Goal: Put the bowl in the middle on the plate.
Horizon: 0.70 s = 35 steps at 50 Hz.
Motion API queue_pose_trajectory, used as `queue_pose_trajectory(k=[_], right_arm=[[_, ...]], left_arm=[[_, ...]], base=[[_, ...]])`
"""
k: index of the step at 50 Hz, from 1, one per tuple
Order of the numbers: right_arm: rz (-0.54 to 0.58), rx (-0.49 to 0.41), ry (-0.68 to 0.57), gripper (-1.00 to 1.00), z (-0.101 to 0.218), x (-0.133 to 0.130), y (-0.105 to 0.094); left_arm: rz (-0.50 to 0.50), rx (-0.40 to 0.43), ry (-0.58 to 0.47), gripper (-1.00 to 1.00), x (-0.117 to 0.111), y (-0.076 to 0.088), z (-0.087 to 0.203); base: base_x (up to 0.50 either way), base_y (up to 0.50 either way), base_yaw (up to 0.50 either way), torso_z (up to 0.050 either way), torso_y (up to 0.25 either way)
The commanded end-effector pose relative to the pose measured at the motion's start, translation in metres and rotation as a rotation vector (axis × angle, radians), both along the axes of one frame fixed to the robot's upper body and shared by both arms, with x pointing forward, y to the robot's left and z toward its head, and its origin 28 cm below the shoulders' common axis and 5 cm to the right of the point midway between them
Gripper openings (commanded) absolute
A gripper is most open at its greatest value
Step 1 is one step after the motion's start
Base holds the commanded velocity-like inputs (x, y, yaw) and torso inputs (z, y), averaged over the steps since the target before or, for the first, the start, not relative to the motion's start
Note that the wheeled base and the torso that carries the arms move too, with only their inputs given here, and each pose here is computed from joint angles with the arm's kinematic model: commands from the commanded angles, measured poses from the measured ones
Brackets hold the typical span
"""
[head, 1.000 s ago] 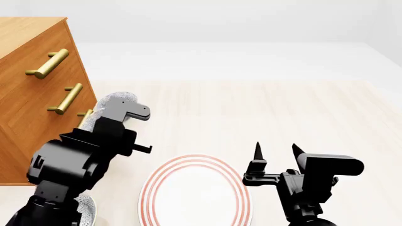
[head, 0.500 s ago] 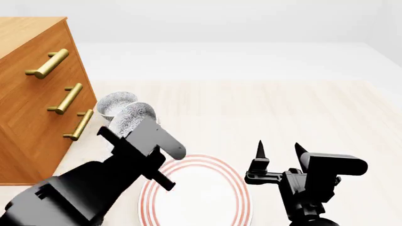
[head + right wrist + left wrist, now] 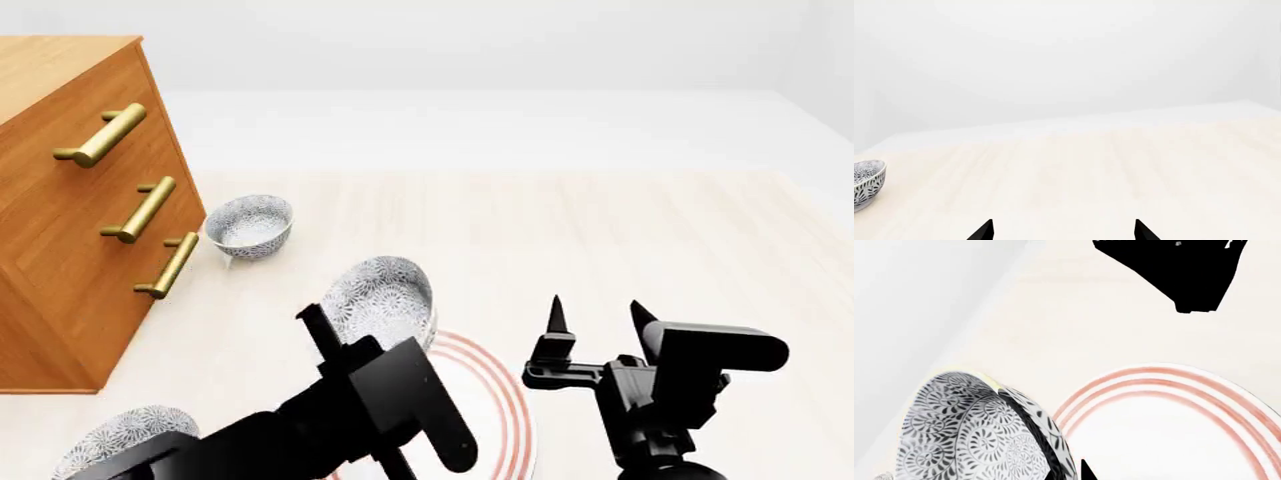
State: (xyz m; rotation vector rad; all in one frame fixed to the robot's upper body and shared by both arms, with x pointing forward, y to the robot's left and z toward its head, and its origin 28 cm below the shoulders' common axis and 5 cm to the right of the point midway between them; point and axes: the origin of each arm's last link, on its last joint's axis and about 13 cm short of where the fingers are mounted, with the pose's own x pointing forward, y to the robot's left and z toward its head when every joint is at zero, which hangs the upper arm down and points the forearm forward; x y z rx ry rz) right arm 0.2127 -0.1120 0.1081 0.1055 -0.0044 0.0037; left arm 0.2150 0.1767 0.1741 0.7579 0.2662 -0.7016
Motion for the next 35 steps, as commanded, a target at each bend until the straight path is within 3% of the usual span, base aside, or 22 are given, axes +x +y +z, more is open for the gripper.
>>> queue_pose_trajectory(k=[1,14,35], right_arm=[[-0.007,0.0,-0.004,1.0,0.002,0.0,-0.001],[-0.002,0.001,-0.004,1.0,0.002,0.0,0.0],[0.0,0.005,-0.007,1.0,0.001,-0.001,0.0]], left_arm=[[-0.094,0.067,-0.005,-1.0,-0.01,-0.008,-0.014],[-0.139,0.165,-0.013,-1.0,-0.016,-0.007,-0.026],[-0.155,0.235,-0.027,-1.0,-0.01,-0.011,-0.039]], base=[[0.0,0.0,0.0,0.0,0.0],[0.0,0.0,0.0,0.0,0.001],[0.0,0.0,0.0,0.0,0.0]])
